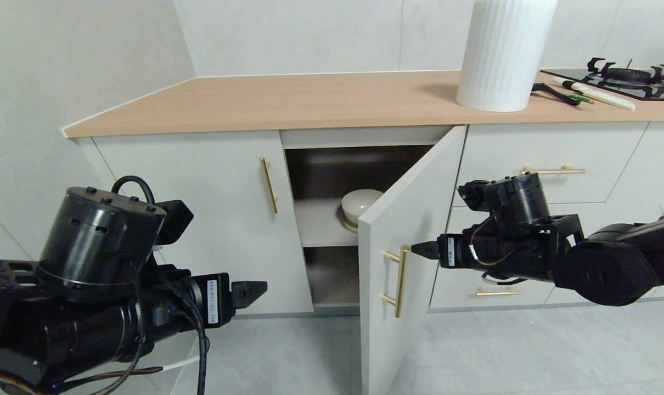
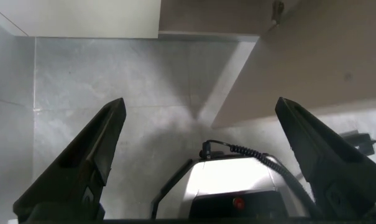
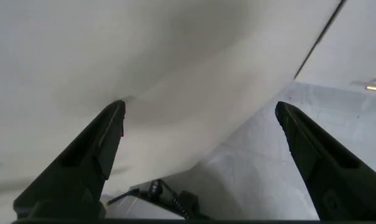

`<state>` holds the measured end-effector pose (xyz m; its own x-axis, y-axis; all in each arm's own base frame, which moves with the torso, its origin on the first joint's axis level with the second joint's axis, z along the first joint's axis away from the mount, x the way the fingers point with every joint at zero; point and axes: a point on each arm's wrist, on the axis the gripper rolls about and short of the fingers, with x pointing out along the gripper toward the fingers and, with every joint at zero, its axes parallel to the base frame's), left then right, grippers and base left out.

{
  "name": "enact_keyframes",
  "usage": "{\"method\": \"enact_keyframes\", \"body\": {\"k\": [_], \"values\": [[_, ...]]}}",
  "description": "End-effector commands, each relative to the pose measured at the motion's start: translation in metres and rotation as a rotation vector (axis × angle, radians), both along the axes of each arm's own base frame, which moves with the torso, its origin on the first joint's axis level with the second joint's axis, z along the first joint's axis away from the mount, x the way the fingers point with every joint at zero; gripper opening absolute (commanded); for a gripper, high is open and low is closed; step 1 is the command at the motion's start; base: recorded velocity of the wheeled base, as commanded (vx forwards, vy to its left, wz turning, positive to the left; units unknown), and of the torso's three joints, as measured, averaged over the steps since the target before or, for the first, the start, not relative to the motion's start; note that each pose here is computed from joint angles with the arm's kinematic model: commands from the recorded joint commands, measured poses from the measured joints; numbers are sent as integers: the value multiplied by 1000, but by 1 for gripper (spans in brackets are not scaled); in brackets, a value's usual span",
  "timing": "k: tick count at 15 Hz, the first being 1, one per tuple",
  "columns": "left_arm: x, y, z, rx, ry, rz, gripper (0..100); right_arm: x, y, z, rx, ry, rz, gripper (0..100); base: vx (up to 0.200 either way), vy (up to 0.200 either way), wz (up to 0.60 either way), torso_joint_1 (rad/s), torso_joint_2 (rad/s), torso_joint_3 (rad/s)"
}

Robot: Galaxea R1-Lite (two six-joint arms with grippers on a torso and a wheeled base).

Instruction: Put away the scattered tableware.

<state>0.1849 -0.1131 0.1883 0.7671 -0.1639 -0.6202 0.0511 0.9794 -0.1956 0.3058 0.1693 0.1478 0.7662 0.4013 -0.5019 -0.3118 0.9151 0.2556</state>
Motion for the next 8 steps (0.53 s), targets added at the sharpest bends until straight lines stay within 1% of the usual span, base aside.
{"method": "enact_keyframes", "body": {"k": [1,5,6,8], "values": [[0,0,0,2,1,-2,100,5,3,-13,-13,28,-5,100,0,0,0,0,0,0],[1,0,-2,5,6,-2,100,10,6,-21,1,51,-23,100,0,0,0,0,0,0],[0,0,-1,4,5,-2,100,11,6,-20,7,42,-22,100,0,0,0,0,0,0],[0,0,-1,12,3,-6,100,13,8,-24,11,31,-25,100,0,0,0,0,0,0]]}}
